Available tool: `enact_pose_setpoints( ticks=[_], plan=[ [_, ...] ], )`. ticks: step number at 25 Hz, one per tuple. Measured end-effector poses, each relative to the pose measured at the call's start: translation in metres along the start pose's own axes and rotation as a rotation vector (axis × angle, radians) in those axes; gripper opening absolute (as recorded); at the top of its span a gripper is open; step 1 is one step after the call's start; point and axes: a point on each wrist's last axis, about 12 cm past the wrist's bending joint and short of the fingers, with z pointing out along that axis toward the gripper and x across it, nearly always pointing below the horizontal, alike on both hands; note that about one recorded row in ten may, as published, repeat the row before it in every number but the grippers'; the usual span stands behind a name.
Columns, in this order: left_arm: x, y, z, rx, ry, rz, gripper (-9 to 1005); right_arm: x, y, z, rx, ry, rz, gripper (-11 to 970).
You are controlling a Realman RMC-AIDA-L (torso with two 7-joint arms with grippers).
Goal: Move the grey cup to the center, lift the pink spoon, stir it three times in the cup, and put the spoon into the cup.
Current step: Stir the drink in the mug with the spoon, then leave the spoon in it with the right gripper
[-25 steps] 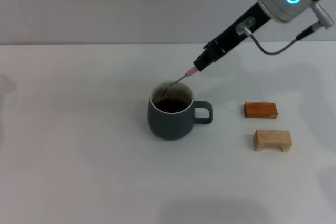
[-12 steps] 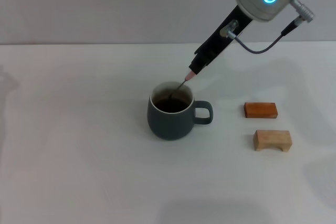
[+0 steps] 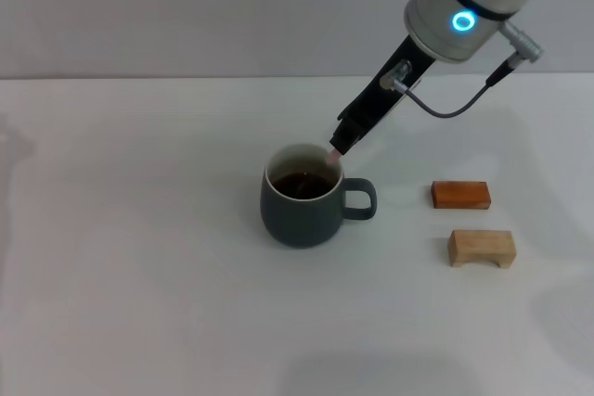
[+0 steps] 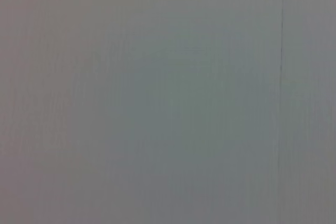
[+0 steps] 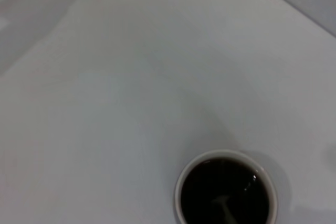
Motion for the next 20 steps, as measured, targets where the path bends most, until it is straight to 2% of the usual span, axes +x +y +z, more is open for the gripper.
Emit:
enact_pose_setpoints(
  ticks=[10, 20],
  plan=[
    [0.001, 0.001, 0.0, -0.001, 0.005, -0.001, -2, -0.005, 0.006, 0.006, 0.001, -0.004, -0.019, 156],
    [0.0, 0.001, 0.0, -0.001, 0.003, -0.004, -2, -0.007, 0.002, 0.012, 0.049, 0.033, -0.022, 157]
  ],
)
